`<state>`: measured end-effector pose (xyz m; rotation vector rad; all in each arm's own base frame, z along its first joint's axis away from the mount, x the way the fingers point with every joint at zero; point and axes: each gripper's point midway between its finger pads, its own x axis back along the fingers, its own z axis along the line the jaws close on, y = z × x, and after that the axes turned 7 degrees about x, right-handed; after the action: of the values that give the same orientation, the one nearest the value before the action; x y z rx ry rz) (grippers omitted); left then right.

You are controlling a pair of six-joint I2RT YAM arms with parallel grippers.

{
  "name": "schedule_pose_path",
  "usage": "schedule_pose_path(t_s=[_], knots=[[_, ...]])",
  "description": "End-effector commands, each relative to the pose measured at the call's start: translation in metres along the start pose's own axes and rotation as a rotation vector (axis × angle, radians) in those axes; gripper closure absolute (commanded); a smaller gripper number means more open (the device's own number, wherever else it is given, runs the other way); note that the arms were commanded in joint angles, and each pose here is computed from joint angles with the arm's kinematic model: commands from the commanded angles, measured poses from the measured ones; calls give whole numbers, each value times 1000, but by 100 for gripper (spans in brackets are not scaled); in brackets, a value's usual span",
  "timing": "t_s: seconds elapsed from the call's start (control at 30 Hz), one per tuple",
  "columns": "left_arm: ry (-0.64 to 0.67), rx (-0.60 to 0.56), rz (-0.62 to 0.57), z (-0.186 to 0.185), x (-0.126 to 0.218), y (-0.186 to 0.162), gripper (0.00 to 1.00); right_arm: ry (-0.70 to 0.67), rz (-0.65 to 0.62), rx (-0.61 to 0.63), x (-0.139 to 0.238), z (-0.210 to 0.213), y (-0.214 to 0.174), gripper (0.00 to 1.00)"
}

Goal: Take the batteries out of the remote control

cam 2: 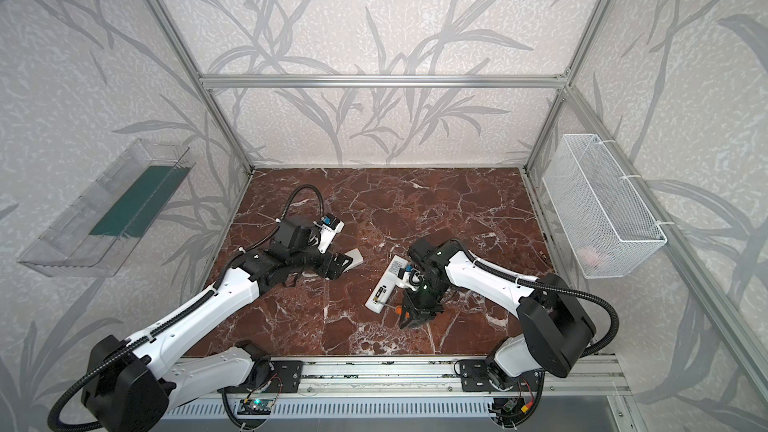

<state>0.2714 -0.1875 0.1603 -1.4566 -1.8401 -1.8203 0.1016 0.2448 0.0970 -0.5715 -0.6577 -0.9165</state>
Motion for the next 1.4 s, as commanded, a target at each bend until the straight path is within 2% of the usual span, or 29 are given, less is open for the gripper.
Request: schedule_pose_path(t_s=[0.0, 0.57, 0.73, 0.9, 1.17, 1.37], knots=[[-26, 37, -22, -3, 2, 4, 13, -39, 22, -26, -1, -7, 2, 100], [-159, 164, 73, -20, -29, -8, 16, -5, -42, 55, -28, -30, 4, 100], [-234, 159, 123, -31, -38, -15, 16, -14, -50, 64, -33, -37, 7, 100], [-249, 178, 148, -32, -45, -19, 18, -30, -60, 73, -38, -43, 9, 100], [-255, 183, 169, -32, -49, -23, 19, -104, -78, 87, -29, -50, 8, 100], [-256, 171, 146, -33, -45, -17, 19, -116, -123, 127, -2, -28, 6, 100]])
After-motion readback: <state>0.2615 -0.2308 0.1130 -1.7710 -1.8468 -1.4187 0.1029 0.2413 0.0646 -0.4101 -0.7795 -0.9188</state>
